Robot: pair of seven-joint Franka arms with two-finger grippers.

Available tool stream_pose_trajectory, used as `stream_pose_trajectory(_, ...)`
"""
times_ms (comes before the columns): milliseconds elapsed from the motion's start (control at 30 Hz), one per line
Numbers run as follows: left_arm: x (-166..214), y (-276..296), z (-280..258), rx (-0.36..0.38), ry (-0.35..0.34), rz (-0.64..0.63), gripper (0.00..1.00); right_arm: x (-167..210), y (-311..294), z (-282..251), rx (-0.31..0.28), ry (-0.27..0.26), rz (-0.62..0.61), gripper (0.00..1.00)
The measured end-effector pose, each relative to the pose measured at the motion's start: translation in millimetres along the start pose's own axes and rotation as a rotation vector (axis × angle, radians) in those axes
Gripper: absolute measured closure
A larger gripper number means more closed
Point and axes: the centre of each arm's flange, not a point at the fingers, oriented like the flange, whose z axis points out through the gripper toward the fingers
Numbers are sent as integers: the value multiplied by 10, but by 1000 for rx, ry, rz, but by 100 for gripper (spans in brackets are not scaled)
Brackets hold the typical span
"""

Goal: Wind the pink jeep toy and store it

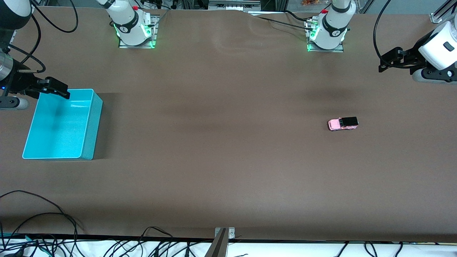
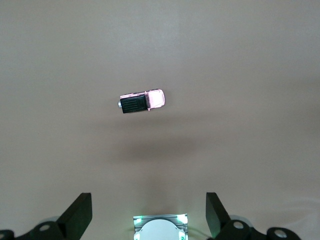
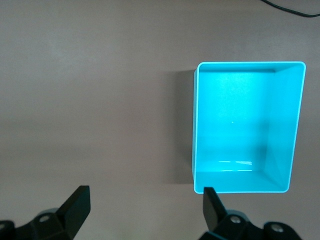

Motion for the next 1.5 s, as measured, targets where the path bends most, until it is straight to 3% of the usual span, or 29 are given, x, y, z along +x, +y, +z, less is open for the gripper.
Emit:
stream_pose_trajectory(434,110,81,-10,-2,-15,-13,0,8,-15,-10,-35,8,-8,0)
stream_pose_trajectory(1168,205,-36,-92,5,-16,-46,0,9,-38,-20,-36,11,-12,0)
stream_pose_trajectory(1502,240,-142,-194,30,37,-66,0,9,-37,-20,-36,11,-12,0)
